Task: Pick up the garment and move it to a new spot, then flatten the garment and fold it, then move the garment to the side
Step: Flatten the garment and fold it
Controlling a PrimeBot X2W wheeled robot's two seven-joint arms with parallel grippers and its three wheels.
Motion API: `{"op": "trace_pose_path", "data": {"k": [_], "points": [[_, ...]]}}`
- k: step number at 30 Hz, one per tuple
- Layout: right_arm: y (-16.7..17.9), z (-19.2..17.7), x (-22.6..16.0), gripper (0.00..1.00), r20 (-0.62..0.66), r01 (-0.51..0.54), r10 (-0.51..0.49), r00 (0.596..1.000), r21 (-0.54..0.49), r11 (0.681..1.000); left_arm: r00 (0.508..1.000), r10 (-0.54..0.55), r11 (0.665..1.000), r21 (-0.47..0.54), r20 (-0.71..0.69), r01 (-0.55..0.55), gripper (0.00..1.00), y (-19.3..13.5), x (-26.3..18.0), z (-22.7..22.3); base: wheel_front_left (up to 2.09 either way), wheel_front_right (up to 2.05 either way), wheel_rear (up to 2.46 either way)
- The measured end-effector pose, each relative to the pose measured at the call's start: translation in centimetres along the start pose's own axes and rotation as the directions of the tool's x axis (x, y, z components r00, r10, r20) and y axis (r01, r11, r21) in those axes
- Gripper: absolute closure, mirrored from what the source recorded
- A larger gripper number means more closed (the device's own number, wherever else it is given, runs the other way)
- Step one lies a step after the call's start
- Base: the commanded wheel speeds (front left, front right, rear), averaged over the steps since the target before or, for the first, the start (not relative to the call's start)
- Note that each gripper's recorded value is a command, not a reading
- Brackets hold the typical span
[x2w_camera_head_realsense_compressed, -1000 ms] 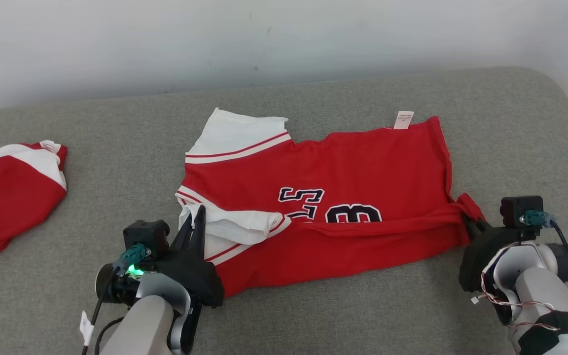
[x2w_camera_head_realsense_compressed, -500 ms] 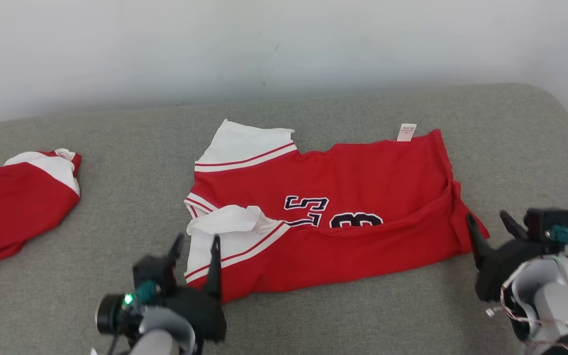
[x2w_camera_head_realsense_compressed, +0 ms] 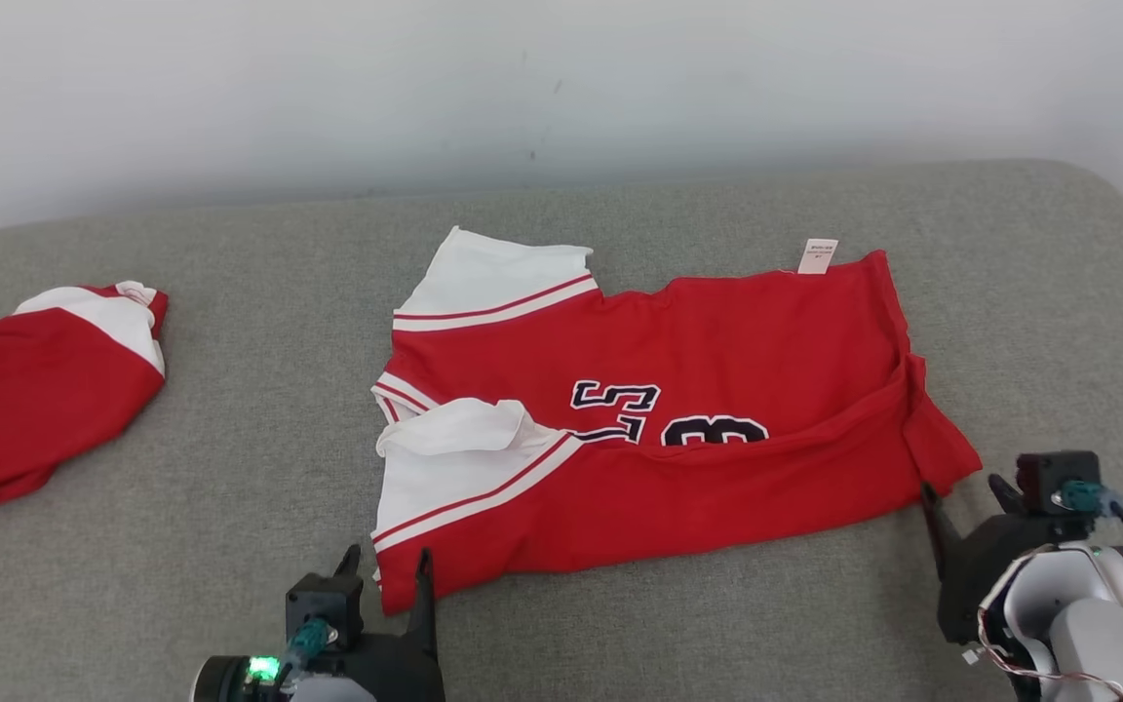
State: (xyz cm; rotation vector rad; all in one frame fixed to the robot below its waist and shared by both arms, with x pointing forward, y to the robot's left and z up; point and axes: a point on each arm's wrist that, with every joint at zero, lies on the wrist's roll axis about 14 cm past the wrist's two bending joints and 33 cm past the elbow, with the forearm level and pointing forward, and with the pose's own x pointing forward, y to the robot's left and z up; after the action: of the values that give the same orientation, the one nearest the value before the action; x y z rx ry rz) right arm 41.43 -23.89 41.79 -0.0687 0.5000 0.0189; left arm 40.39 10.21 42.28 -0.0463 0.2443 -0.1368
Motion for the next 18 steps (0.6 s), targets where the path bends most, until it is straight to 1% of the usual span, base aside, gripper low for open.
{"op": "trace_pose_path", "data": {"k": [5, 11, 18], "points": [[0.7, 0.1, 0.7, 0.00, -0.017, -0.013, 0.012, 1.000, -0.059, 0.998, 0.998, 0.004, 1.000, 0.017, -0.058, -0.003, 0.00, 0.1, 0.4, -1.0, 0.00, 0.00, 0.00], [0.2, -0.2, 1.5, 0.00, -0.051, 0.000, -0.008, 0.999, -0.155, 0.988, 0.990, 0.021, 0.999, 0.037, -0.140, -0.016, 0.00, 0.4, 0.7, -2.6, 0.00, 0.00, 0.00], [0.3, -0.7, 2.4, 0.00, -0.088, -0.009, -0.011, 0.996, -0.221, 0.975, 0.987, 0.023, 0.999, 0.031, -0.161, -0.018, 0.00, 0.3, 1.3, -3.0, 0.00, 0.00, 0.00]]}}
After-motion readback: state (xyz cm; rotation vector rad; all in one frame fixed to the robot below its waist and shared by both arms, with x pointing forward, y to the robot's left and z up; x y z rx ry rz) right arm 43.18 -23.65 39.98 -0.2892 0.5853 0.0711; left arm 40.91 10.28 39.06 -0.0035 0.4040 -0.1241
